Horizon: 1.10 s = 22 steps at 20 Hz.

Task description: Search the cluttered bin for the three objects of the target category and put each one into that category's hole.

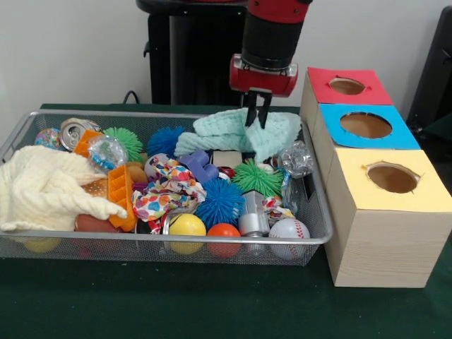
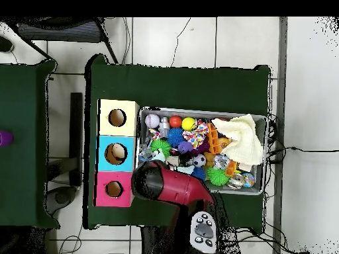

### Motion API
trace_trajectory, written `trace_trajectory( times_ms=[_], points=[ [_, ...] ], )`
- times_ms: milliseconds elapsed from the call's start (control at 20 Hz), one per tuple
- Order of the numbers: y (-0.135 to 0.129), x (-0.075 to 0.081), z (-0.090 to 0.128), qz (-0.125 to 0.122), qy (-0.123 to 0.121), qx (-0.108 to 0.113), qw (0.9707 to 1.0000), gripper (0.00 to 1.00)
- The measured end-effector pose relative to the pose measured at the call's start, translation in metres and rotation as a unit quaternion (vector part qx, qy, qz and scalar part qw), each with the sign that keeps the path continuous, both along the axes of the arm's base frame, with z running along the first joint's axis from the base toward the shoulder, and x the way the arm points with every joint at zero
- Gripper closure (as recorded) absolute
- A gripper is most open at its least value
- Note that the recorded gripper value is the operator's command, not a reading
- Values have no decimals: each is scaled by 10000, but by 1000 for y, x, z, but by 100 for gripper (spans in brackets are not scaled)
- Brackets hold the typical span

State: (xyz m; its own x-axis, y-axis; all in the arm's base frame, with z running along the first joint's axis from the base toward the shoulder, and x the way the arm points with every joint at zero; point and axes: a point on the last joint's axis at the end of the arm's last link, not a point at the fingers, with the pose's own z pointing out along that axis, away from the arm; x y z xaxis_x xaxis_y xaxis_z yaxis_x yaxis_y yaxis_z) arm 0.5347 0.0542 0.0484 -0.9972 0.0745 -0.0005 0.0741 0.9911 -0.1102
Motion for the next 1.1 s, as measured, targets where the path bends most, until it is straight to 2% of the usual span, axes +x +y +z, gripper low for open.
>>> trace_trajectory(
  times_ms=[250, 450, 550, 600, 1000, 1100],
  points=[
    [-21, 16, -7, 197, -98, -346, 9992, 100],
    [-43, 31, -6, 341, -181, -643, 9972, 100],
    [-53, 38, -3, 393, -202, -770, 9960, 100],
    [-66, 47, 3, 445, -208, -911, 9946, 100],
    [-107, 83, 25, 566, -371, -1263, 9897, 100],
    [-130, 99, 32, 560, -476, -1379, 9877, 100]
  ],
)
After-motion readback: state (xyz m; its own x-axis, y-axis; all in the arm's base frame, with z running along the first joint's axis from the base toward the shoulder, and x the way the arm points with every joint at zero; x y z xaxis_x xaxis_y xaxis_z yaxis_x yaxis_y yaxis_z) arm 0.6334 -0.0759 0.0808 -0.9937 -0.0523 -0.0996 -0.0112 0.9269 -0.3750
